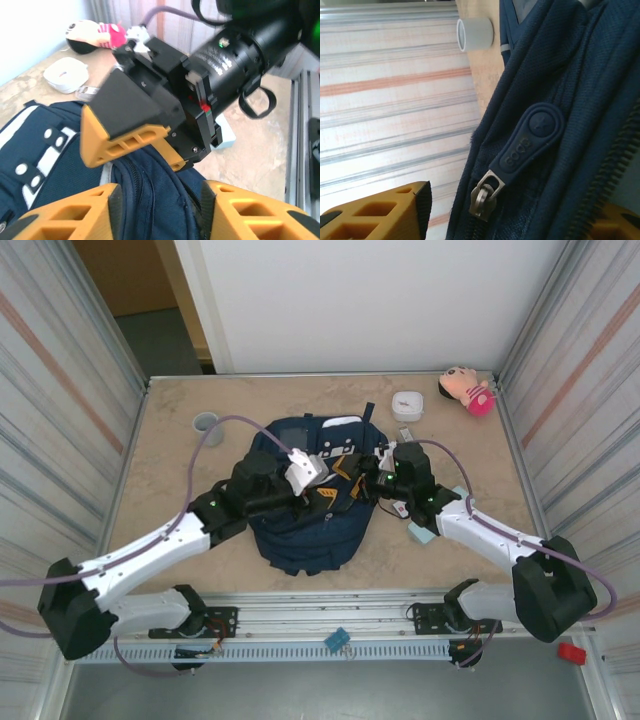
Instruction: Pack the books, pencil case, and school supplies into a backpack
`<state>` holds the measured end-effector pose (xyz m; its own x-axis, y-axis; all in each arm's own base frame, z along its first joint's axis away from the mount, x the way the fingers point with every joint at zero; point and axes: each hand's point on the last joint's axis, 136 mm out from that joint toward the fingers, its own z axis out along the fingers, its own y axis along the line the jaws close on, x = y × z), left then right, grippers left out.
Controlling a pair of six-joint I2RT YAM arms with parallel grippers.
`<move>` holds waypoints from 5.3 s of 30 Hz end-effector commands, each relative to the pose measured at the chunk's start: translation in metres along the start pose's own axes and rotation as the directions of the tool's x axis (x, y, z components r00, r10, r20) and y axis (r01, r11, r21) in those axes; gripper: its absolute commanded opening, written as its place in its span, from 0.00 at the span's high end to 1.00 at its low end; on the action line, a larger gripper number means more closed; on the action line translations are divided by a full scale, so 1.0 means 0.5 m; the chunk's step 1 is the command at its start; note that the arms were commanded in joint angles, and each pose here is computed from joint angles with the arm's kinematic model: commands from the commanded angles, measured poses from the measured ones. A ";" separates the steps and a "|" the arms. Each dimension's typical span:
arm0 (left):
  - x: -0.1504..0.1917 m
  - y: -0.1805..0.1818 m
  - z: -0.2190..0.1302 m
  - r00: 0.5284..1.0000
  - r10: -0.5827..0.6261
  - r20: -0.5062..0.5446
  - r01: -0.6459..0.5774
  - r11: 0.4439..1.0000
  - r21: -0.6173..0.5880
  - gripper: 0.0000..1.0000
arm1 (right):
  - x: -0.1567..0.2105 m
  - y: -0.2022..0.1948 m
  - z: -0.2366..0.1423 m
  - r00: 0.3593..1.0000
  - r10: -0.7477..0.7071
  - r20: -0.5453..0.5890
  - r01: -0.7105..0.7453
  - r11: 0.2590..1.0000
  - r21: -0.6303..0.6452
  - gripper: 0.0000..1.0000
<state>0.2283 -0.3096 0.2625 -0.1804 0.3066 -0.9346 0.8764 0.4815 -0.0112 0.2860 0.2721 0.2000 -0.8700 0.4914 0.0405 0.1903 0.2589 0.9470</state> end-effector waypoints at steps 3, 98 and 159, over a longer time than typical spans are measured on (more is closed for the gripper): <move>0.050 0.037 -0.069 0.926 -0.371 -0.076 0.345 0.909 -0.232 0.50 | -0.005 0.055 0.003 0.999 -0.041 0.030 0.043 0.997 -0.067 0.56; 0.136 -0.028 -0.037 0.875 -0.483 0.027 0.472 0.840 -0.266 1.00 | 0.009 0.049 0.035 0.990 -0.096 -0.104 0.102 0.993 0.055 0.38; 0.276 0.329 -0.118 0.872 -0.487 0.052 0.433 0.715 -0.549 0.98 | 0.036 0.266 -0.089 0.841 -0.417 -0.345 0.379 0.909 -0.175 0.94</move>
<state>0.3005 -0.1593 0.1516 -0.6016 -0.0217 -0.7985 0.3539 0.8890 -0.2907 0.2932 0.2735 0.2832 -0.9842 0.1376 -0.1116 -0.0454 0.4133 0.9095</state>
